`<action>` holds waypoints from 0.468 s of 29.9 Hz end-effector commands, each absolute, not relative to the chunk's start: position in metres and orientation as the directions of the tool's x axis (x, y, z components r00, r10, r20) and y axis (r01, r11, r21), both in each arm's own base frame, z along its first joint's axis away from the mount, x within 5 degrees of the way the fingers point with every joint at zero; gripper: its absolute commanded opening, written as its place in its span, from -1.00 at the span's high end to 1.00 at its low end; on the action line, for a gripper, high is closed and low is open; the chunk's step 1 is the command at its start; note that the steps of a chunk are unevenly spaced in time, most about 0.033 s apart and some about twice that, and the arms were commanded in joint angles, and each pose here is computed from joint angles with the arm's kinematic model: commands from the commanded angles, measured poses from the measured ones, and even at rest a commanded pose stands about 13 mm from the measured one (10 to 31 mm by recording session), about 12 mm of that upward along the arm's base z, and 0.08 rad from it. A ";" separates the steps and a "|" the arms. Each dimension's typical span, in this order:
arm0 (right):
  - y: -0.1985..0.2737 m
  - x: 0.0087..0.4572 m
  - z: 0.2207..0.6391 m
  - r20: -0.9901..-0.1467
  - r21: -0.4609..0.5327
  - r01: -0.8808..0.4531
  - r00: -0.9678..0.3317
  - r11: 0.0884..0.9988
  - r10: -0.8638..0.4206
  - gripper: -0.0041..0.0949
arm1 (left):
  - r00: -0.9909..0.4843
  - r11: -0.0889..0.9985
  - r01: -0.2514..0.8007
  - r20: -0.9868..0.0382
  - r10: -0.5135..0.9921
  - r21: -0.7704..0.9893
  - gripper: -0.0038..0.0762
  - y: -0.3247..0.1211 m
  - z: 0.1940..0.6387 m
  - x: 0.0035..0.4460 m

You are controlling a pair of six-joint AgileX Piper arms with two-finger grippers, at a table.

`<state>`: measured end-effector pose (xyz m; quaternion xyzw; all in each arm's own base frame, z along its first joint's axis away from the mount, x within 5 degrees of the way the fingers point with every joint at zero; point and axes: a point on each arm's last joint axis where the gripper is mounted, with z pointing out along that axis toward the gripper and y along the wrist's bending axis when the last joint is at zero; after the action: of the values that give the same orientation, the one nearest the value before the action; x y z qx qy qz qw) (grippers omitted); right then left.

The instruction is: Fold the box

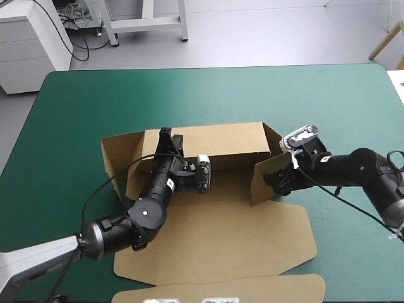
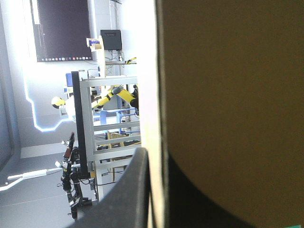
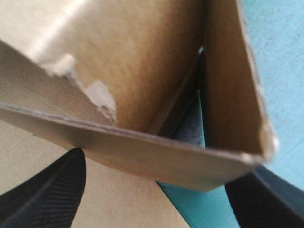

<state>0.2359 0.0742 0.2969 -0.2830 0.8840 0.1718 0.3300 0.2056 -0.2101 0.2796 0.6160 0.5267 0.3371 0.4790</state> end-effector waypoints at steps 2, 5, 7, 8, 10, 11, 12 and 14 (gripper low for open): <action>0.092 0.235 0.315 -0.775 0.067 -0.636 -0.518 0.769 -0.361 -0.57 | 0.252 0.044 0.358 -0.142 0.957 0.933 0.93 -0.215 0.282 0.200; 0.105 0.235 0.314 -0.785 0.054 -0.662 -0.491 0.747 -0.378 -0.57 | 0.255 0.043 0.360 -0.143 0.956 0.932 0.93 -0.215 0.282 0.200; 0.112 0.234 0.314 -0.791 0.050 -0.675 -0.477 0.737 -0.383 -0.57 | 0.255 0.043 0.360 -0.143 0.956 0.932 0.93 -0.215 0.282 0.200; 0.114 0.234 0.313 -0.792 0.048 -0.679 -0.472 0.732 -0.386 -0.57 | 0.254 0.045 0.362 -0.145 0.956 0.931 0.93 -0.215 0.282 0.200; 0.118 0.234 0.313 -0.798 0.042 -0.684 -0.462 0.729 -0.388 -0.57 | 0.253 0.046 0.363 -0.146 0.956 0.930 0.93 -0.215 0.282 0.200; 0.119 0.234 0.312 -0.798 0.039 -0.685 -0.459 0.728 -0.390 -0.54 | 0.252 0.047 0.364 -0.147 0.956 0.930 0.93 -0.215 0.282 0.200; 0.120 0.235 0.312 -0.800 0.030 -0.685 -0.452 0.728 -0.393 -0.49 | 0.251 0.048 0.365 -0.148 0.957 0.930 0.93 -0.215 0.281 0.200; 0.121 0.235 0.313 -0.805 0.018 -0.686 -0.442 0.728 -0.397 -0.38 | 0.252 0.048 0.365 -0.148 0.956 0.930 0.93 -0.215 0.281 0.200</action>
<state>0.2345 0.1175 0.2983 -0.3368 0.8460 0.1691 0.3772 0.2056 -0.2101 0.2796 0.6159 0.5268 0.3373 0.4790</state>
